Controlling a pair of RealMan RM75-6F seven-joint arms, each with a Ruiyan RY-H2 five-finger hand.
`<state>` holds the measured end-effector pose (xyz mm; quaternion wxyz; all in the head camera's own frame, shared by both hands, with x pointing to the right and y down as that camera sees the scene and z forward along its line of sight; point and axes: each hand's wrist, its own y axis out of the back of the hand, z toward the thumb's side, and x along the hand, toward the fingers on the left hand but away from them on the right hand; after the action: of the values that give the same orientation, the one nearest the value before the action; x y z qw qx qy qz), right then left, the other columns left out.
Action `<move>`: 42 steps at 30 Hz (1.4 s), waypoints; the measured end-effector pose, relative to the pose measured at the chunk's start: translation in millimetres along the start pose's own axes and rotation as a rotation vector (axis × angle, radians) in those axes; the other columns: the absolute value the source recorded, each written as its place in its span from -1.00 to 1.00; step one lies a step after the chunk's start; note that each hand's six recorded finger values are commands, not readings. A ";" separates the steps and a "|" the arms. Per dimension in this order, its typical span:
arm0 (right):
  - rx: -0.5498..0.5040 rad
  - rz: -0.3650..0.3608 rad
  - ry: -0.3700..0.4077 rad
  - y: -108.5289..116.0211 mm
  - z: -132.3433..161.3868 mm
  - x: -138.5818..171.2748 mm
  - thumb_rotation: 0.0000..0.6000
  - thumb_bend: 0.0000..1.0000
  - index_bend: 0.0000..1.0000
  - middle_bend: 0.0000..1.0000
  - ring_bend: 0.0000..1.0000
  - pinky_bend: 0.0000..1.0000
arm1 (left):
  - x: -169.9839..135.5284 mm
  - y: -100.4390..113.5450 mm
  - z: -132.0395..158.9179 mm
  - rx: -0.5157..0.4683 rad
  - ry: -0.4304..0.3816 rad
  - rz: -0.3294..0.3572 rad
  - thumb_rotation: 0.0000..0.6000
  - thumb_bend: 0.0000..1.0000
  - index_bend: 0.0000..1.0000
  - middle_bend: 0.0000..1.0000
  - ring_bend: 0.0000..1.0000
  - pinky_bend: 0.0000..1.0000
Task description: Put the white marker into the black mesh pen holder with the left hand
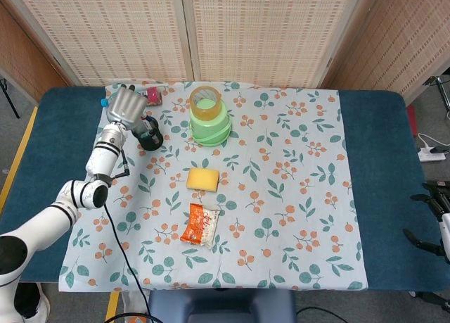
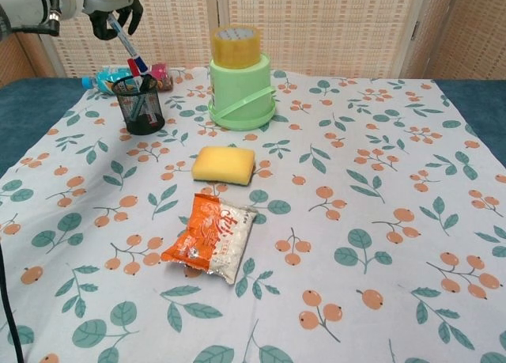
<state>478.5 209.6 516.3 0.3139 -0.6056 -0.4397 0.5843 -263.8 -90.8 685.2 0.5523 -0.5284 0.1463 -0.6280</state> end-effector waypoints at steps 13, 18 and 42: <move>0.008 0.023 -0.010 -6.9 1.0 -5.1 1.00 -0.74 -0.39 -0.75 -0.72 -1.00 | 8.7 -21.1 -0.7 0.081 -0.048 -0.050 1.00 -0.16 -0.82 -0.99 -1.00 -0.51; 0.000 0.019 -0.005 -5.8 1.5 -4.8 1.00 -0.74 -0.39 -0.75 -0.72 -1.00 | 7.6 3.8 -4.2 0.065 -0.061 0.016 1.00 -0.16 -0.91 -1.00 -1.00 -0.64; -0.023 0.038 0.141 -7.8 32.6 7.9 1.00 -0.74 -0.39 -0.75 -0.74 -1.00 | -267.3 -79.0 -65.1 -0.529 0.156 0.064 1.00 -0.16 -0.65 -0.81 -1.00 -0.69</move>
<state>444.5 215.6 515.9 0.3258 -0.6571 -0.4117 0.5409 -405.1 137.3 585.7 0.4020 -0.5994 0.3638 -0.5889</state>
